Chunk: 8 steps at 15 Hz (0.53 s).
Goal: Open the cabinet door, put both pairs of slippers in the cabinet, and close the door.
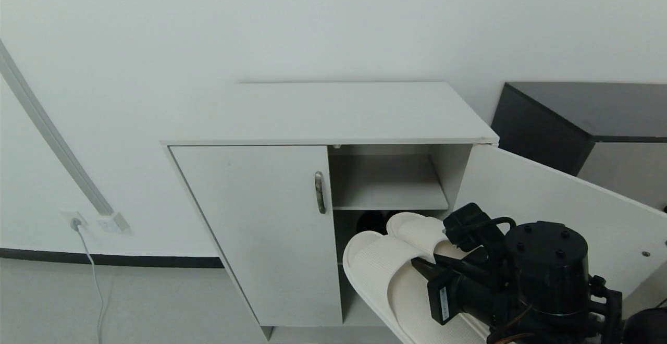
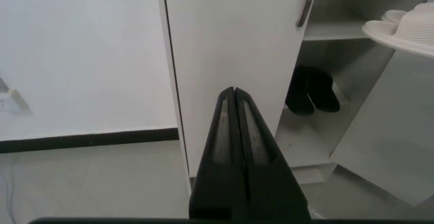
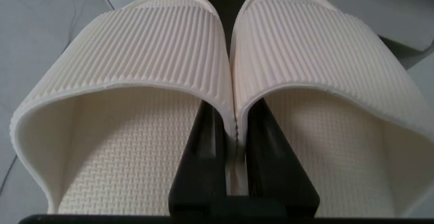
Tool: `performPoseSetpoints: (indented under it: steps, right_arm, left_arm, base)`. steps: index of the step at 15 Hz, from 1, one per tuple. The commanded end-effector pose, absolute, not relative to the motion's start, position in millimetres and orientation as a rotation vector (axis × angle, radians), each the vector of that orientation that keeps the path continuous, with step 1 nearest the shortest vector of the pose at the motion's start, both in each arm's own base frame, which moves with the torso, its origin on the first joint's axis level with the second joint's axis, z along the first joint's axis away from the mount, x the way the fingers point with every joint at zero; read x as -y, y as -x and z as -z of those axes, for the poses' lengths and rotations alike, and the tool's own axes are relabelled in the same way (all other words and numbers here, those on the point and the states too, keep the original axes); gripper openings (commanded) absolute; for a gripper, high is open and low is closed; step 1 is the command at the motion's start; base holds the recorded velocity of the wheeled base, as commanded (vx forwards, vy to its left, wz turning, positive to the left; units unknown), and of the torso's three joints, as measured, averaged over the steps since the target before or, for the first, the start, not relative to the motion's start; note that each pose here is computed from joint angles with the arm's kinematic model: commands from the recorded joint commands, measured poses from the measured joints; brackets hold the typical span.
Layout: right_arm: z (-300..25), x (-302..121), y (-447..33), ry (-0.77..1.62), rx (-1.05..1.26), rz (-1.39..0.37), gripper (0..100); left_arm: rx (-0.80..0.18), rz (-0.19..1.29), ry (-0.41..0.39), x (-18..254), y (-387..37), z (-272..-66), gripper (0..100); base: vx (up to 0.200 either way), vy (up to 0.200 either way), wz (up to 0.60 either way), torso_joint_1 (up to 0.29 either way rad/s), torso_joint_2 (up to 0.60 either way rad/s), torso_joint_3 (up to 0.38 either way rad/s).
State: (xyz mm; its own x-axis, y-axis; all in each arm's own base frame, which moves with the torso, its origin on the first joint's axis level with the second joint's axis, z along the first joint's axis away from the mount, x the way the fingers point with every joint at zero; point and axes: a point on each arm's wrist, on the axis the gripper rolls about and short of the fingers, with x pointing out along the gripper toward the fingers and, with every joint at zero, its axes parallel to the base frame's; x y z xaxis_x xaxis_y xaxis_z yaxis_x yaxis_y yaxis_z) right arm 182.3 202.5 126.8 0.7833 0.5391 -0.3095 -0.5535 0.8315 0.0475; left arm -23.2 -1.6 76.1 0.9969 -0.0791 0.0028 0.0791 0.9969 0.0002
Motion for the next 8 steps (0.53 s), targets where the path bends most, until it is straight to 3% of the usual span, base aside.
performPoseSetpoints:
  steps: [1, 8]
  right_arm:
    - [-124.7, -203.4, -183.1, 0.05, -0.326, -0.589, 0]
    - [-125.1, -204.0, -183.2, 0.044, -0.314, -0.59, 0]
  left_arm:
    - [0.002, 0.08, 0.0, 1.7, 23.1, -76.2, 0]
    - [0.001, 0.078, 0.001, 1.6, 23.1, -76.2, 0]
  base:
    - [0.0, 0.0, 0.0, -0.159, 0.49, 0.315]
    - [0.0, 0.0, 0.0, -0.134, 0.47, 0.334]
